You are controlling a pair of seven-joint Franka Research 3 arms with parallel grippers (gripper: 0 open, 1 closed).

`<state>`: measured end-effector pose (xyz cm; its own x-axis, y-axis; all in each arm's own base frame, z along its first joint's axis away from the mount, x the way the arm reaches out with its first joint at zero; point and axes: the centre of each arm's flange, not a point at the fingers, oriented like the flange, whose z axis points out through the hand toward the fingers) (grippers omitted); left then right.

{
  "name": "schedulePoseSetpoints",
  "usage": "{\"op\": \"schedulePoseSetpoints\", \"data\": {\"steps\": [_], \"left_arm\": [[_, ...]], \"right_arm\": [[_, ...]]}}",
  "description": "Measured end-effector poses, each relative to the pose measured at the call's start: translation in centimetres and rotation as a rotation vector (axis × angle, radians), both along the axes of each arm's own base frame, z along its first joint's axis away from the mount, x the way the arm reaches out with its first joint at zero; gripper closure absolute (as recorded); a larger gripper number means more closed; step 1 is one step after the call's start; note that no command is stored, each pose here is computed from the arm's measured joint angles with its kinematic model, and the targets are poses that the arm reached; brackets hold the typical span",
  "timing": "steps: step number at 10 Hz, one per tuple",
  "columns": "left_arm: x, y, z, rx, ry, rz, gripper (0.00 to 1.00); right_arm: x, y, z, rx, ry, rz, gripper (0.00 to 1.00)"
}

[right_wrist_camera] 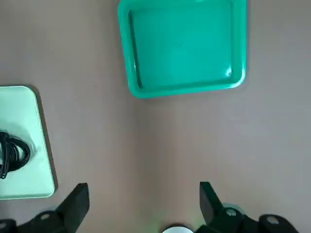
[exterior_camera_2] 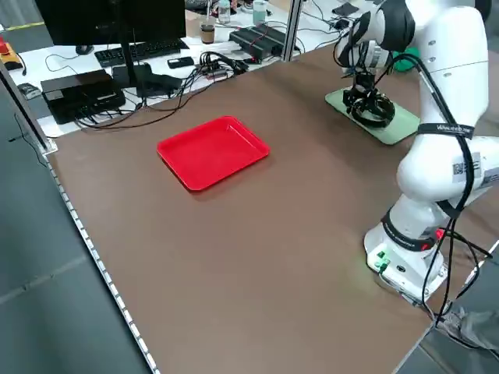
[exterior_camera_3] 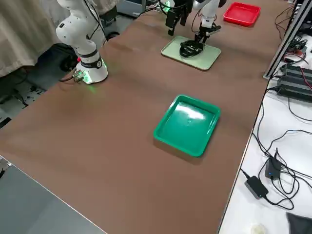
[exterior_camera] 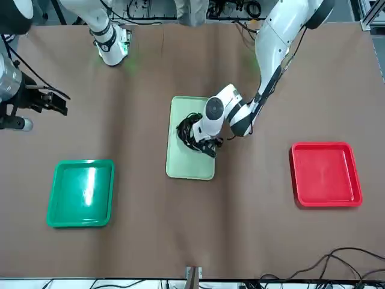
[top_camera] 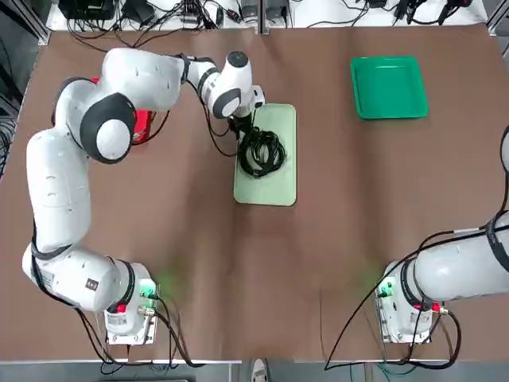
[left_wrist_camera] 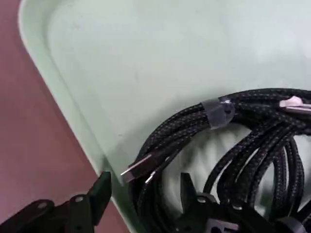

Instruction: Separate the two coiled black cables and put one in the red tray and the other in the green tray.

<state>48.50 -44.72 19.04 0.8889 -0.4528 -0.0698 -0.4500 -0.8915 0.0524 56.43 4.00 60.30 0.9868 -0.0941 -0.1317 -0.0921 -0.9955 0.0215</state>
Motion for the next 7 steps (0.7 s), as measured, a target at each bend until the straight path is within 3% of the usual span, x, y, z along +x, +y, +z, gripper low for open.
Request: {"op": "schedulePoseSetpoints", "data": {"steps": [5,7], "left_arm": [[0.1,-0.1,-1.1,-0.011,0.002,0.007,0.5],[0.4,0.2,-1.1,-0.009,0.002,0.016,0.61]], "right_arm": [[0.3,0.8,-0.8,0.01,0.016,0.014,0.0],[0.2,3.5,-2.0,0.113,0.056,0.037,0.0]]}}
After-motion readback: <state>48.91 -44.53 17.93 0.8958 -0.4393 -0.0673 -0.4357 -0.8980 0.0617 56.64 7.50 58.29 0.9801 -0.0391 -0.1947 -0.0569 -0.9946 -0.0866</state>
